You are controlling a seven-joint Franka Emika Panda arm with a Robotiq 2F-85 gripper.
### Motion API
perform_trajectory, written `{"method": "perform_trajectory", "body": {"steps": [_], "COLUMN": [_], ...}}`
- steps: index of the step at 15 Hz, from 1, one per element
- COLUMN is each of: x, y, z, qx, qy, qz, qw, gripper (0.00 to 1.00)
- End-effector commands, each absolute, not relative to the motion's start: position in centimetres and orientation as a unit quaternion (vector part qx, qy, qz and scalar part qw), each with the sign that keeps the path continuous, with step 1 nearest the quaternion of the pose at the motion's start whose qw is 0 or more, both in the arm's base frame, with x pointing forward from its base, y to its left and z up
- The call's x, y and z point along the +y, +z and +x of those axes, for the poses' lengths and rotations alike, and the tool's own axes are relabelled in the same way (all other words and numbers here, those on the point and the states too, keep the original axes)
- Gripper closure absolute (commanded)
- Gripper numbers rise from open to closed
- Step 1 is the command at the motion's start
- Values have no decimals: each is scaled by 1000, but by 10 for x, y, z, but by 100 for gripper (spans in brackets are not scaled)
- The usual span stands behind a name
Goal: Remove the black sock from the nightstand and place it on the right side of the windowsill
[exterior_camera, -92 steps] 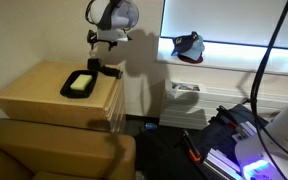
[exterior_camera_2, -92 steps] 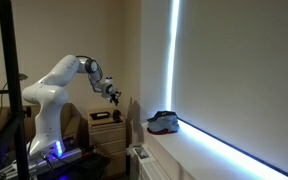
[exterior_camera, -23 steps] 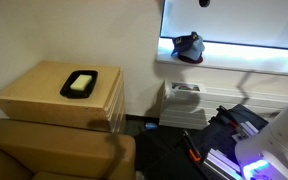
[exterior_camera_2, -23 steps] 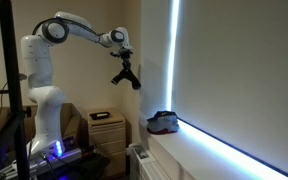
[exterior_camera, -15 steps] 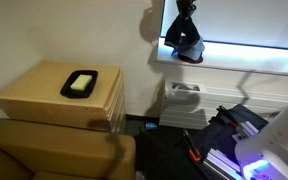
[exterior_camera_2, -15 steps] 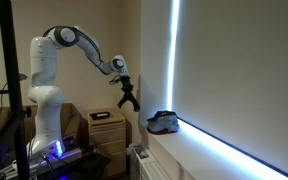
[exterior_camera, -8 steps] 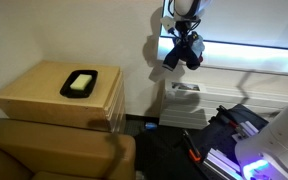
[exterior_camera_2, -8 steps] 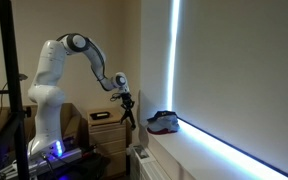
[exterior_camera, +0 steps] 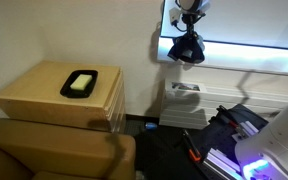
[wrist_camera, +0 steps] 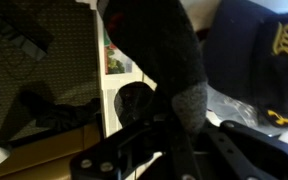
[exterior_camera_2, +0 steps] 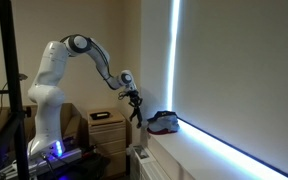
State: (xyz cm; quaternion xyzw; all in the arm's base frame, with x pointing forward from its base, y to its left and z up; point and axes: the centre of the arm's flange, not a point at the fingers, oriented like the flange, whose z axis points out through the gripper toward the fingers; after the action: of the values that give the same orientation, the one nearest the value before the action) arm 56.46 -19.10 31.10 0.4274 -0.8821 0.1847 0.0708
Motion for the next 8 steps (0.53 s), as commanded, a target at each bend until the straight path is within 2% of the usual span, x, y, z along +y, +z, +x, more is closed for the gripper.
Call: {"method": "perform_trajectory", "body": {"steps": [1,8], "x": [-282,-472], "y": [345,360], "z": [595,597], "qx": [-910,-945], "qy": [226,285], "qz": [345,157], "qw": [37,14], "gripper": [99,99]}}
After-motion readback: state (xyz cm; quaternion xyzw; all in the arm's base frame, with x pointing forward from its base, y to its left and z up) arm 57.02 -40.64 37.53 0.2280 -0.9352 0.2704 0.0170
